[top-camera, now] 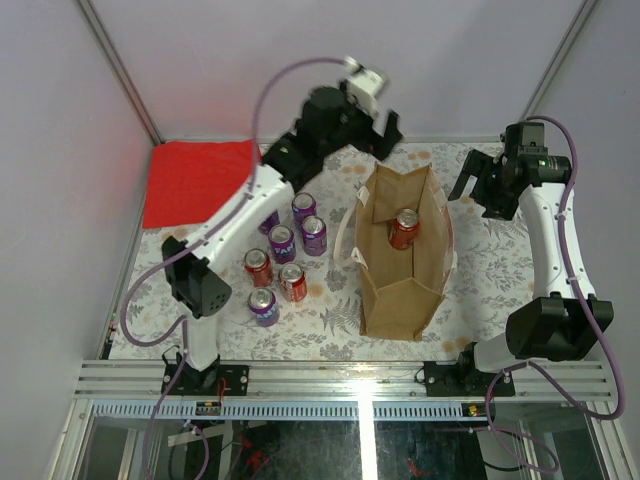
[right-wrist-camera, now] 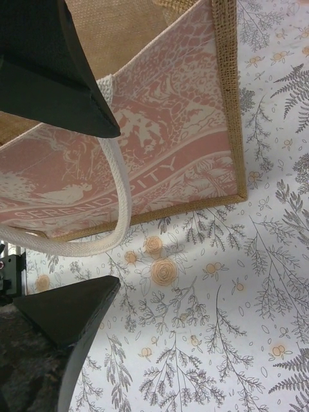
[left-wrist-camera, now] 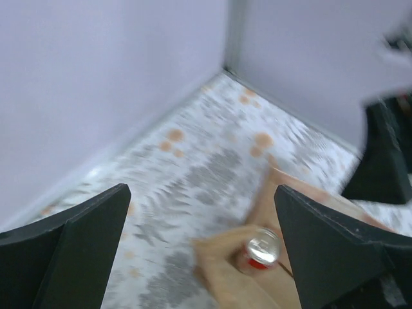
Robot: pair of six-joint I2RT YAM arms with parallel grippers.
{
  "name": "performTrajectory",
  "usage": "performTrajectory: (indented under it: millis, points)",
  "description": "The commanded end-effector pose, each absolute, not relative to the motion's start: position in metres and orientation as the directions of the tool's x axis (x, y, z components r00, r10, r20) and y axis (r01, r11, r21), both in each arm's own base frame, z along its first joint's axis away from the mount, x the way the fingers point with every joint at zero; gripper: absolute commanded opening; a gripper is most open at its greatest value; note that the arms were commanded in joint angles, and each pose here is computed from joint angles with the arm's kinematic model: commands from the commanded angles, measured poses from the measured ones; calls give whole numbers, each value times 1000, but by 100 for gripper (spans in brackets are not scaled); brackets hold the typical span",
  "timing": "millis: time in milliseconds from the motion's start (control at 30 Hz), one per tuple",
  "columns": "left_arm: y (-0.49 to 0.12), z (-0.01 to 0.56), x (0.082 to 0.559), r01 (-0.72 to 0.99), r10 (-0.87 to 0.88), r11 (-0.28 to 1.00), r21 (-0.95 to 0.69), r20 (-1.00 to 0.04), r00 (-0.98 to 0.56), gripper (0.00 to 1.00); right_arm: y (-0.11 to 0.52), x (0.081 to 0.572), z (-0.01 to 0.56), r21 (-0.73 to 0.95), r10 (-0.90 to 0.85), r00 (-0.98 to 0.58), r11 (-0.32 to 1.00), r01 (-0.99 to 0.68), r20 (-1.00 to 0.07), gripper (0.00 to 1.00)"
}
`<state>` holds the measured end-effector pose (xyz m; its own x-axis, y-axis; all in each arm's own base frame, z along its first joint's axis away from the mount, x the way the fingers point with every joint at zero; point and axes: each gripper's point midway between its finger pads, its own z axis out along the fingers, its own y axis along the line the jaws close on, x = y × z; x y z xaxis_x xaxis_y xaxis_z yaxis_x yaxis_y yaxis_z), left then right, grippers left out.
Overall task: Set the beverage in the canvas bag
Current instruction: Place the drink in the canvas bag, then pick up the drink from the center of the board.
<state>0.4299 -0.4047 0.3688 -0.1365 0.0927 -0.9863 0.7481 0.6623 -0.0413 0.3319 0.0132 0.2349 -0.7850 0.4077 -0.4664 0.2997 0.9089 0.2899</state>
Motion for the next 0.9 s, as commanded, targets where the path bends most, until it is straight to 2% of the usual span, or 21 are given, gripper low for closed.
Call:
performTrajectory:
  millis: [0,67,200,400,633,867]
  points:
    - [-301,452,481,586,-110,800,-131,-991,-72,93,20,329,251,335,413,-759,903,269,-503,95]
    - [-263,426,507,513,-81,846,-142,-987,-138,93,20,328,248,335,414,-761,903,271,-500,95]
    - [-200,336,544,372,-58,906,-200,-931,-360,92,21,327,245,345,421,-757,898,272,-499,95]
    - [-180,236,545,338,58,927,-160,-831,-553,92,20,323,245,336,418,-761,901,276,-497,95]
    - [-187,189,526,309,46,922,-236,-723,-690,91,16,313,244,312,412,-762,906,285,-500,95]
    - [-200,172,496,335,52,909,-247,-730,-681,92,18,312,243,318,411,-765,906,280,-497,95]
